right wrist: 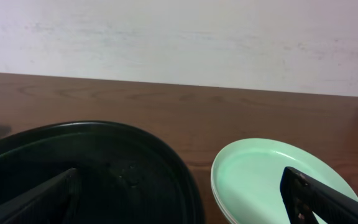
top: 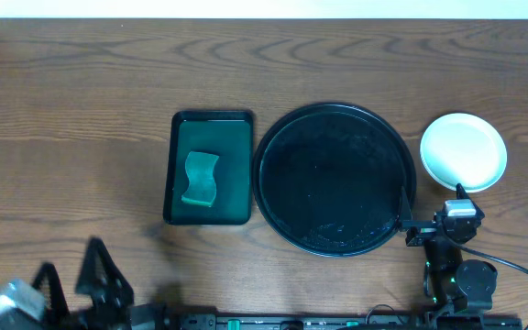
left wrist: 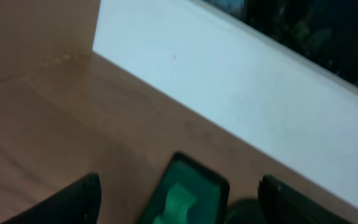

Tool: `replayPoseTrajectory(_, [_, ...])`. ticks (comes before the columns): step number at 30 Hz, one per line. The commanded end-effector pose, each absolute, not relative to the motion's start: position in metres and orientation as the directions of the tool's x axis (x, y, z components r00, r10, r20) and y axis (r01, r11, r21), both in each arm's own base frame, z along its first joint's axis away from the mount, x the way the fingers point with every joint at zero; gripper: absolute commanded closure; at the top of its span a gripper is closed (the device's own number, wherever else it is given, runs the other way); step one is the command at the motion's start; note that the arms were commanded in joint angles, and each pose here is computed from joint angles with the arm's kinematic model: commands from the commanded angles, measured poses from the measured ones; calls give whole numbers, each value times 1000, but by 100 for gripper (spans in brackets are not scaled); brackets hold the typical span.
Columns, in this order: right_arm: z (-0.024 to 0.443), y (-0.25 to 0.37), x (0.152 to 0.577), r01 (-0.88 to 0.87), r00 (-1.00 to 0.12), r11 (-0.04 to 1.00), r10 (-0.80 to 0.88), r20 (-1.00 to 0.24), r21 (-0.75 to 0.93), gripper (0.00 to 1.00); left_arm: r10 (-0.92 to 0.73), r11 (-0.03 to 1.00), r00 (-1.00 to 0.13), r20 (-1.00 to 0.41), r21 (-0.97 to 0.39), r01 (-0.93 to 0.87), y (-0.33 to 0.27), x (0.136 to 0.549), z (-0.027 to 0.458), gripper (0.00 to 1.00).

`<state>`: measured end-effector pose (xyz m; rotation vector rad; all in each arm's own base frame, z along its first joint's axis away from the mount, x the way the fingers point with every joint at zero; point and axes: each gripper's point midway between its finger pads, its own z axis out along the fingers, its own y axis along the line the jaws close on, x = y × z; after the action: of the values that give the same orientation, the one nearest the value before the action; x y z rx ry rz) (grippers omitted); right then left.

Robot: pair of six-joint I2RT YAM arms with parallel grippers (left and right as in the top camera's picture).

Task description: Clean dirty plates on tray and stack at the side

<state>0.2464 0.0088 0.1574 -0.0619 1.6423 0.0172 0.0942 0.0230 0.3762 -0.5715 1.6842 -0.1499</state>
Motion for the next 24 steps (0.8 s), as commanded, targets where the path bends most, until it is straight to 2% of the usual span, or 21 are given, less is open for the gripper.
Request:
replayPoseTrajectory(1, [157,9,246,-49,-72,999,-16,-997,-13,1,-425,883,-105,-899,-386,-267,18,72,365,19])
replayPoseTrajectory(6, [157,9,246,-49,-72,999,-16,-997,-13,1,-426,886,-145,-893,-379,-266,14,48,341,19])
replayPoseTrajectory(14, [157,9,246,-49,-72,999,-16,-997,-13,1,-413,901,-107,-904,-389,-192,10,30,324,19])
replayPoseTrajectory(20, [157,9,246,-49,-71,999,-16,-997,-13,1,-428,897,-152,-891,-398,-193,10,42,308,19])
replayPoseTrajectory(24, [157,9,246,-49,-72,999,-16,-997,-13,1,-426,898,-58,-903,-414,-151,12,70,328,19])
